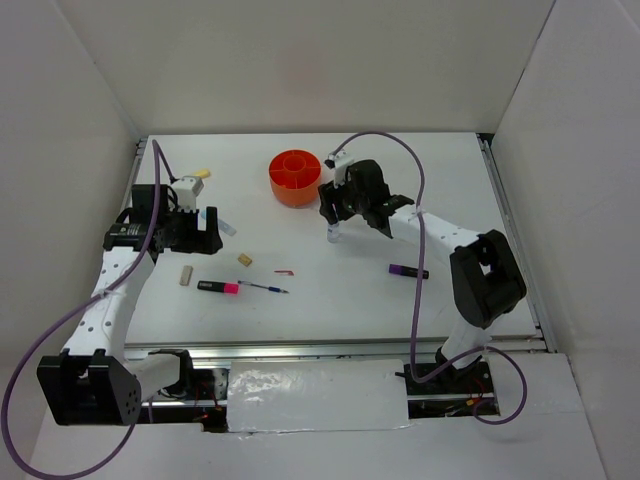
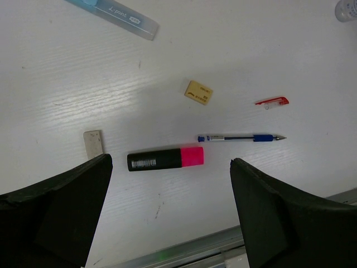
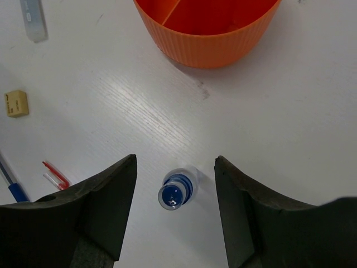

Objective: Sort the stationery into containers
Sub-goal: Pick up the stationery from the center of the board.

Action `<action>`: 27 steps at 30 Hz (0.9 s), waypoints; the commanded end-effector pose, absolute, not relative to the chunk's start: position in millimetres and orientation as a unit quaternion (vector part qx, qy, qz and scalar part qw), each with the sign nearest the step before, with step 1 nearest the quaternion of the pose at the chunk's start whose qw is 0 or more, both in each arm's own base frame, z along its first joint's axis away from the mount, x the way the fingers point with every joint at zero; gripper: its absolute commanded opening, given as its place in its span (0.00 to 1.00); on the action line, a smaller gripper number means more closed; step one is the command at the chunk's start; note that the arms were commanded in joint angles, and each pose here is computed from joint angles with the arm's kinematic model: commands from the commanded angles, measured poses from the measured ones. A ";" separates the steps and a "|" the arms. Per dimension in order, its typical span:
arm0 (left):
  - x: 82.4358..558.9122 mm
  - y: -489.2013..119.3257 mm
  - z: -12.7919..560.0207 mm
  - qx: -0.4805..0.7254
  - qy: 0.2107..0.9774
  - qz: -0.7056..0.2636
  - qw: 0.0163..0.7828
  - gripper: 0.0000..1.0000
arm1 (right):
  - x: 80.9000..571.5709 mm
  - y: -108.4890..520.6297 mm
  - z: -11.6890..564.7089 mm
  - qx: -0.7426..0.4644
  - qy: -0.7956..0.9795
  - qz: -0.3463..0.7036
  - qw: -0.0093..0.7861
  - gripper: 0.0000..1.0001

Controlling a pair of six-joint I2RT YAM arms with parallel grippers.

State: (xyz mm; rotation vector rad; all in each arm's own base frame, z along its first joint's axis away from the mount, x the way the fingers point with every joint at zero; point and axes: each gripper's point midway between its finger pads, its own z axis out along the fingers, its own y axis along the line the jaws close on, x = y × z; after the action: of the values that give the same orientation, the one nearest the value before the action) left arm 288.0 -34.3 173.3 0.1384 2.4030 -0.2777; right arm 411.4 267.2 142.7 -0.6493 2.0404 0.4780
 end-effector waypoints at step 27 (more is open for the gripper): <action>298.3 -32.8 184.1 0.060 0.920 -0.105 0.372 0.99 | 417.3 264.8 171.5 -0.271 0.816 0.167 0.482 0.00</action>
State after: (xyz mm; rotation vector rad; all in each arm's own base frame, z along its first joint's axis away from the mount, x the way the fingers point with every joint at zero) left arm 288.7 -34.3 170.7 0.1373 2.4124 -0.2793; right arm 411.9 261.9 123.8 -0.6482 2.0878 0.4312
